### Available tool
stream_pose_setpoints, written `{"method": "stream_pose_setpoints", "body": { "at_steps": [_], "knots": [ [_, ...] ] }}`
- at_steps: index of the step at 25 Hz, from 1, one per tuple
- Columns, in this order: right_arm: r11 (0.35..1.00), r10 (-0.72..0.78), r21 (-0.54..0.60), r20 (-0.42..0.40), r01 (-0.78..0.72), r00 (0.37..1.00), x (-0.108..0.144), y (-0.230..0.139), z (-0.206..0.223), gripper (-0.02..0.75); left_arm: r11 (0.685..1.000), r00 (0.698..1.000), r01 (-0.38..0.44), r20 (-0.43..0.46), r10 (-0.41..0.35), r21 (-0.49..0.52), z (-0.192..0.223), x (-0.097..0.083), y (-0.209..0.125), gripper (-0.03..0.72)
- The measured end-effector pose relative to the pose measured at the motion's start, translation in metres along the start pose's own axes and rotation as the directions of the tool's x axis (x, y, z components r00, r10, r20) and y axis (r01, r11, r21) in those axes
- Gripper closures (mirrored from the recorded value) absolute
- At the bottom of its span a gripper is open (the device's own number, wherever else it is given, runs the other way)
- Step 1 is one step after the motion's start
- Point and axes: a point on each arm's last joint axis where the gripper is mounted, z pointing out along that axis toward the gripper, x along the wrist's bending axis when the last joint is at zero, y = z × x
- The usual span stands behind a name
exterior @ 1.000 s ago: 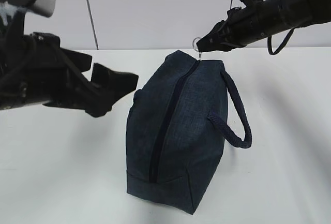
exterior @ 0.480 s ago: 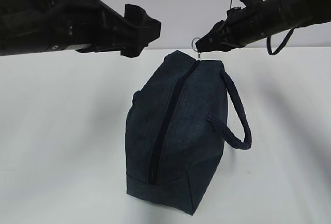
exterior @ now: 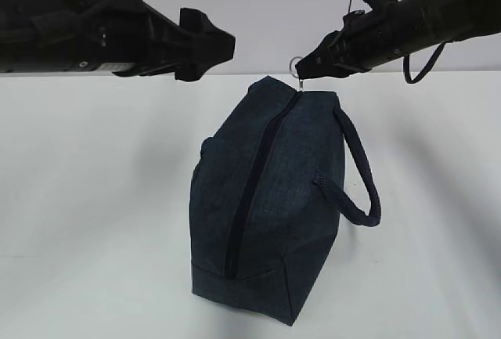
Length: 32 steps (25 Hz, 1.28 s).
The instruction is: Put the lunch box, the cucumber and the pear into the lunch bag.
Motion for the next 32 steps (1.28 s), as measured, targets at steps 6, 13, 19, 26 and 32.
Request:
{"method": "stream_pose_setpoints", "body": {
  "at_steps": [6, 13, 19, 26, 32],
  "knots": [
    [1.000, 0.000, 0.000, 0.000, 0.000, 1.000, 0.000, 0.000, 0.000, 0.738, 0.999, 0.999, 0.006, 0.046, -0.008, 0.042, 0.010, 0.005, -0.007, 0.104],
    [1.000, 0.000, 0.000, 0.000, 0.000, 1.000, 0.000, 0.000, 0.000, 0.738, 0.996, 0.995, 0.018, 0.099, -0.027, 0.089, 0.021, 0.008, -0.012, 0.111],
    [1.000, 0.000, 0.000, 0.000, 0.000, 1.000, 0.000, 0.000, 0.000, 0.738, 0.969, 0.969, 0.246, 0.033, -0.246, 0.013, 0.022, 0.016, 0.003, 0.135],
    [1.000, -0.002, 0.000, 0.000, 0.002, 1.000, 0.000, 0.000, 0.000, 0.738, 0.963, 0.896, 0.249, 0.355, -0.268, 0.098, 0.013, -0.003, 0.007, 0.145],
    [1.000, -0.002, 0.000, 0.000, 0.002, 1.000, 0.000, 0.000, 0.000, 0.738, 0.935, 0.878, -0.077, 0.469, -0.101, 0.346, 0.002, -0.013, -0.024, 0.146]
  ]
}}
